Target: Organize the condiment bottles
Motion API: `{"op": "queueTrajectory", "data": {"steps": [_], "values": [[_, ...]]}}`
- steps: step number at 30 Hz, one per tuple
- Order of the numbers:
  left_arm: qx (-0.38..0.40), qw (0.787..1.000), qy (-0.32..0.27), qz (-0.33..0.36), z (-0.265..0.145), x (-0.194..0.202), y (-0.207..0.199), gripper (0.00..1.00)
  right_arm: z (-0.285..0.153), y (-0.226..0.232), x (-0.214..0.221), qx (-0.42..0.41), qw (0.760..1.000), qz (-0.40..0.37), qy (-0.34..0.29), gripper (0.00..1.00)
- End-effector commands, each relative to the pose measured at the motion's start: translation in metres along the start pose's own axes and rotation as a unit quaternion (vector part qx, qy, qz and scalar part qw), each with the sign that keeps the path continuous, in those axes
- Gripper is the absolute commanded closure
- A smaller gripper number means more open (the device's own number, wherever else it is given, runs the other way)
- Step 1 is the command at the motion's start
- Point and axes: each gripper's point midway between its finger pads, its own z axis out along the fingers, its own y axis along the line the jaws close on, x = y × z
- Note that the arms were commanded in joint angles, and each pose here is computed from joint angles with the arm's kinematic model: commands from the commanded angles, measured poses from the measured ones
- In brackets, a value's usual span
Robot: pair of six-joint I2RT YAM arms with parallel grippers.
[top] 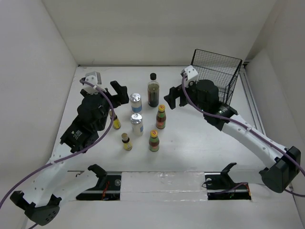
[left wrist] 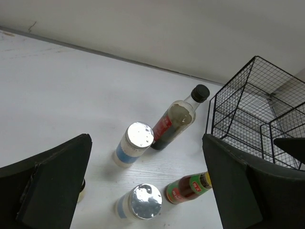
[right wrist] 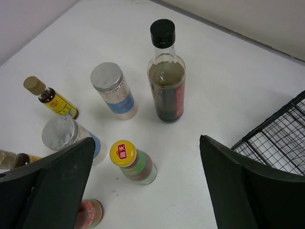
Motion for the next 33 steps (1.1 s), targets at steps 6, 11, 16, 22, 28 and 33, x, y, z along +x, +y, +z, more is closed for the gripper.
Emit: {"op": "queueTrajectory", "data": {"steps": [6, 11, 16, 22, 28, 33], "values": [[0.032, 0.999, -0.021, 0.002, 0.000, 0.003, -0.001, 0.45, 0.016, 0.007, -0.035, -0.019, 0.999, -0.013, -0.044, 0.74], [0.013, 1.000, -0.023, 0.004, 0.000, 0.007, 0.007, 0.86, 0.006, 0.012, -0.020, -0.024, 0.999, 0.002, -0.032, 0.63], [-0.006, 1.000, -0.023, 0.002, 0.005, 0.011, 0.015, 0.44, -0.007, 0.013, 0.030, -0.029, 0.999, 0.004, 0.030, 0.16], [-0.002, 1.000, -0.017, -0.001, 0.005, 0.016, 0.014, 0.32, -0.003, 0.029, 0.065, -0.066, 0.995, 0.010, 0.080, 0.14], [-0.002, 1.000, -0.006, 0.005, 0.010, 0.022, 0.012, 0.32, 0.015, 0.035, 0.069, -0.075, 0.994, 0.013, 0.082, 0.20], [0.000, 1.000, -0.010, 0.002, 0.010, 0.020, 0.011, 0.30, 0.033, 0.038, 0.078, -0.082, 0.992, 0.015, 0.096, 0.21]]}}
